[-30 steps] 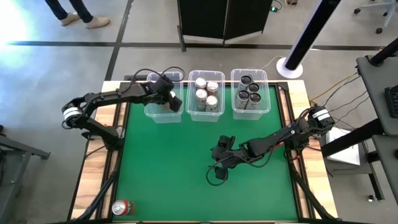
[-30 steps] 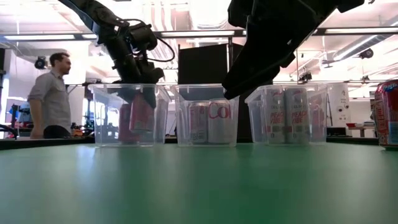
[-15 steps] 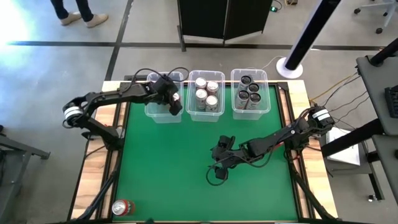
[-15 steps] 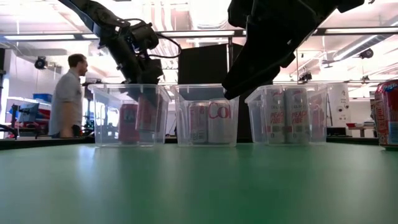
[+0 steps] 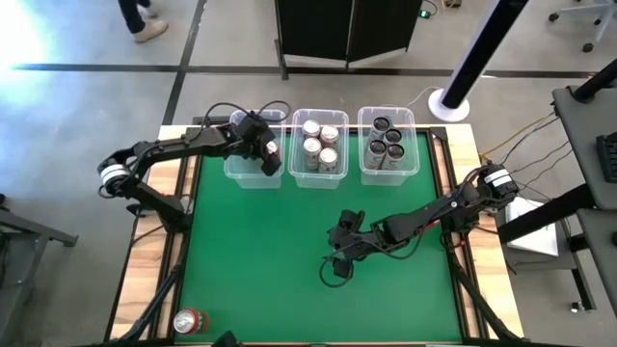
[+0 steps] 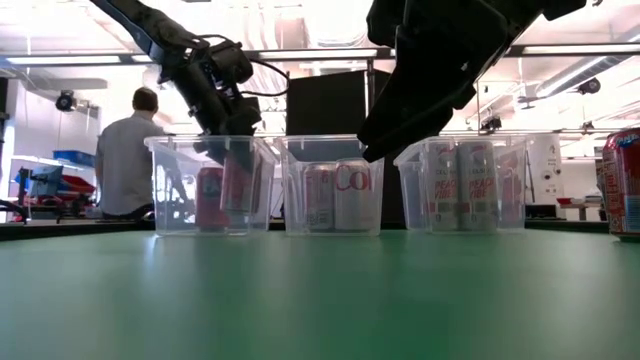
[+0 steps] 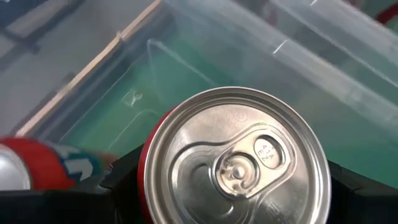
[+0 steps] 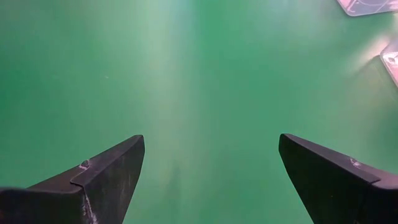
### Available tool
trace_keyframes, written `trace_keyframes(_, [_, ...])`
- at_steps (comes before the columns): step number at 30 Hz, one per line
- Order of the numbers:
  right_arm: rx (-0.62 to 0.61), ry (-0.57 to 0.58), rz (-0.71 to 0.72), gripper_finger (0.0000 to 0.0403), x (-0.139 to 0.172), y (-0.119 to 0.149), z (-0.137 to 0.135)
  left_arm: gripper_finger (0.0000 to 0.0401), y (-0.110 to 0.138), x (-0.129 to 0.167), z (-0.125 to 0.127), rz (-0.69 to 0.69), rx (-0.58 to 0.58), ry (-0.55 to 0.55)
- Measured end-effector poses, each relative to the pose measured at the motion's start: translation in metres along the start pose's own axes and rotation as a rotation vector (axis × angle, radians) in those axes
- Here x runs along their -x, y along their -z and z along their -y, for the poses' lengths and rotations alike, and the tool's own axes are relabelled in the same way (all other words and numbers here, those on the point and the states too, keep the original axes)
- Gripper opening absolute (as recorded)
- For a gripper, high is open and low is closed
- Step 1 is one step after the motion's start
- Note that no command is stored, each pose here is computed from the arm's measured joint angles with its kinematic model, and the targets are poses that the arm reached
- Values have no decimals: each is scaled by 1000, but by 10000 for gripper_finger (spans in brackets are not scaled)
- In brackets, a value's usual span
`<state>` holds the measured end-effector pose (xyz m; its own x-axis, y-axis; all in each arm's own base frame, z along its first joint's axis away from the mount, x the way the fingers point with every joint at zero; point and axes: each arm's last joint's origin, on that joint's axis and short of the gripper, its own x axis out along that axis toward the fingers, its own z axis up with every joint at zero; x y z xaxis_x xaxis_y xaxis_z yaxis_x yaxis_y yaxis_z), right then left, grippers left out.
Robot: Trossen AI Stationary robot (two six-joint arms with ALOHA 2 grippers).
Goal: Sort soda cans
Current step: Put the top middle orange soda can into the left transparent bin
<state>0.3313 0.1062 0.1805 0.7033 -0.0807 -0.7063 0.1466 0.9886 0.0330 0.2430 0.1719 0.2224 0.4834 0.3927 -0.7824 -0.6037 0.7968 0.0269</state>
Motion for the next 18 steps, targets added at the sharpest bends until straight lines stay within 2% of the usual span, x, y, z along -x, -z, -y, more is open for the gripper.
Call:
trace_keyframes(4, [0, 0, -1, 368, 0, 0, 0, 281, 1, 0, -2, -10, 64, -14])
trace_keyframes(10, [1, 2, -4, 368, 0, 0, 0, 281, -13, 10, -8, 7, 89, -49])
trace_keyframes(15, [-1, 3, -3, 368, 0, 0, 1, 281, -15, 11, -15, 4, 59, -52])
trace_keyframes(18, [-4, 3, -3, 368, 0, 0, 1, 281, -10, 7, -18, -11, 40, 1])
